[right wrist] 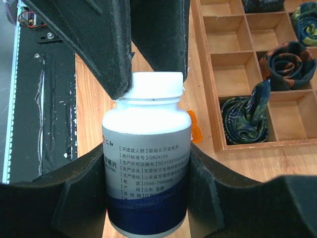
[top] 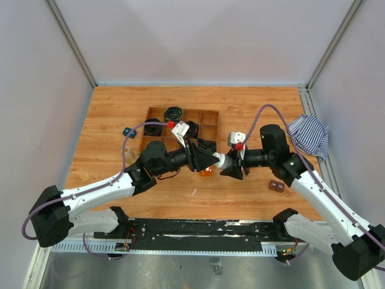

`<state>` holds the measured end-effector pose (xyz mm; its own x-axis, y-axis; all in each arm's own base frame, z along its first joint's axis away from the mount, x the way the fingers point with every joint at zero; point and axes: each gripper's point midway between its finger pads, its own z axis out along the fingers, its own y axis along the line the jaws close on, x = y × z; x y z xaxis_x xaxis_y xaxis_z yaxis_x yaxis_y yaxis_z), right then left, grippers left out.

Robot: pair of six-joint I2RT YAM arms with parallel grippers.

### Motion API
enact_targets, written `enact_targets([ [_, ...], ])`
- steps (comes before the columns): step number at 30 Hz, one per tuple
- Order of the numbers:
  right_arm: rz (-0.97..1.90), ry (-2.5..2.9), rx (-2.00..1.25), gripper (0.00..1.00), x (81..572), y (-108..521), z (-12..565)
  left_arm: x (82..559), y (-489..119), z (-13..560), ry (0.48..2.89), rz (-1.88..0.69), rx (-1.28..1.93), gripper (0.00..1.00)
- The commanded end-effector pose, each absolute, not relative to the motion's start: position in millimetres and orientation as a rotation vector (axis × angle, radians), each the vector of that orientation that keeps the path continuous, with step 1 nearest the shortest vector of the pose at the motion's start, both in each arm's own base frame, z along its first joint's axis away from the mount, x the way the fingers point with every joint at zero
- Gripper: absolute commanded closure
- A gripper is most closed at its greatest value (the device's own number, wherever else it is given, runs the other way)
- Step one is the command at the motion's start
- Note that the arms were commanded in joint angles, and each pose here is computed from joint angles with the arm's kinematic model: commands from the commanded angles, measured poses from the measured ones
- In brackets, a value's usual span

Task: Sort the pills into containers
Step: Screw the lid of the pill bottle onto the pill bottle.

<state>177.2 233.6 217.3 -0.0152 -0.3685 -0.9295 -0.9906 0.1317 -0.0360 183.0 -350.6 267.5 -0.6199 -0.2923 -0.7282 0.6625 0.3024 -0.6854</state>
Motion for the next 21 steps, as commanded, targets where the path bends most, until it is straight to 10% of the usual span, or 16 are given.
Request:
enact_targets([
  [1,0.973,1.386,-1.339,0.99,179,249,250,155,-364,239,1.797,-1.484,0.547,0.91],
  [21,1.101,1.271,-1.349,0.99,162,249,260,149,-351,233,1.679,-1.332,0.891,0.89],
])
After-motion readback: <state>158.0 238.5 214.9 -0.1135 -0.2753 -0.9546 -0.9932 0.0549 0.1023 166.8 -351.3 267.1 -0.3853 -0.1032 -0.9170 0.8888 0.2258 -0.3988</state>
